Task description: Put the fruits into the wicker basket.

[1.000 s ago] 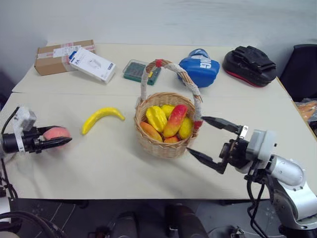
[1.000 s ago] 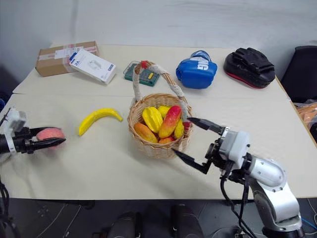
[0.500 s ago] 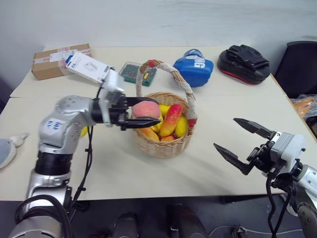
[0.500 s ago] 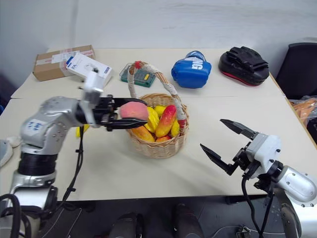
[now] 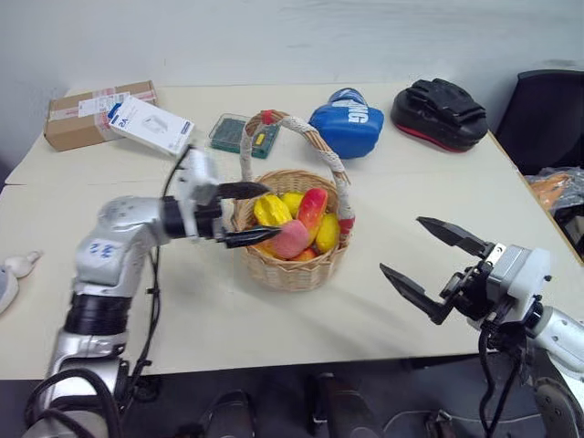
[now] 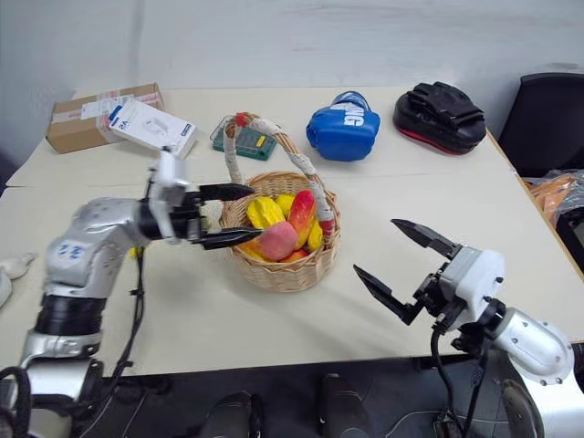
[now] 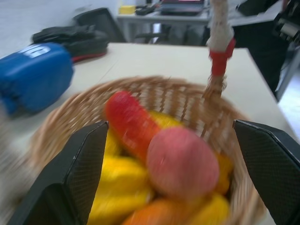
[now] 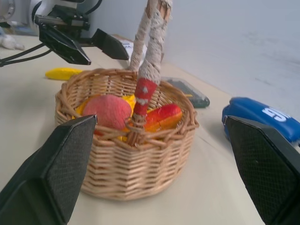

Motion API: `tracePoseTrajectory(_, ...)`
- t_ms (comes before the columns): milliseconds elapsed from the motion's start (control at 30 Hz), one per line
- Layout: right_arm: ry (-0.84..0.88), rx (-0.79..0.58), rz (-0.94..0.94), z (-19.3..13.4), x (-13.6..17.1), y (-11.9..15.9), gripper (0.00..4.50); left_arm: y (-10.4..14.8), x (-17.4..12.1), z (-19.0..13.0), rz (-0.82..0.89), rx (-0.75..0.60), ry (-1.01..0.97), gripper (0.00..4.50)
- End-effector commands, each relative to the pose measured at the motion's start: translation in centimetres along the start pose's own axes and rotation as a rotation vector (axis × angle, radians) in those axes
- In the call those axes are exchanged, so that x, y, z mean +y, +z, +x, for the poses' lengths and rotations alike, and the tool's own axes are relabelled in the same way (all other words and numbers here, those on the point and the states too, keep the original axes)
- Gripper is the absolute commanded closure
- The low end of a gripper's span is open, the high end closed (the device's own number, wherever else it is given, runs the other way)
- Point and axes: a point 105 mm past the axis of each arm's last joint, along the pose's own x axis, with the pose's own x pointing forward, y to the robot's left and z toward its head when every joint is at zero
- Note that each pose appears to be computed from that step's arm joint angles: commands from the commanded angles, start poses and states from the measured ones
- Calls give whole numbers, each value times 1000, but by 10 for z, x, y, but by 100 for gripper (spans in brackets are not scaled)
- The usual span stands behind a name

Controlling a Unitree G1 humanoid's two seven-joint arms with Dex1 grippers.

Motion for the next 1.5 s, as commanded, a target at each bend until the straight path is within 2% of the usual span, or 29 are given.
tracePoseTrajectory(33, 73, -84, -20, 11, 6, 18, 0, 0, 18, -55, 10, 3, 197, 5)
tracePoseTrajectory(167, 180, -122, 3, 22, 22, 22, 0, -17, 47, -129, 54, 29, 593, 5)
tracePoseTrajectory(300, 210, -183, 2, 30, 29, 27, 0, -49, 41, -219, -81, 87, 921, 5)
tracePoseTrajectory(400, 218, -210, 7, 33, 30, 29, 0, -67, 33, -265, -189, 122, 1086, 5)
tracePoseTrajectory(467, 196, -224, 25, 35, 28, 27, 0, -76, 28, -279, -255, 142, 1118, 5)
tracePoseTrajectory(533, 196, -213, 20, 35, 26, 23, 0, -76, 27, -269, -277, 167, 1050, 5)
tracePoseTrajectory(767, 201, -165, 3, 32, 26, 14, 0, -63, 58, -186, -210, 225, 765, 5)
tracePoseTrajectory(933, 182, -136, -6, 29, 26, 12, 0, -70, 81, -130, -205, 320, 610, 5)
tracePoseTrajectory(1067, 154, -126, -22, 28, 25, 13, 0, -84, 91, -106, -246, 386, 536, 5)
tracePoseTrajectory(1200, 121, -115, -20, 24, 26, 14, 0, -98, 89, -100, -276, 482, 486, 5)
tracePoseTrajectory(1300, 96, -100, -4, 19, 31, 10, 0, -108, 92, -100, -269, 544, 502, 62)
tracePoseTrajectory(1500, 89, -91, 1, 18, 31, 9, 0, -110, 88, -97, -252, 540, 460, 253)
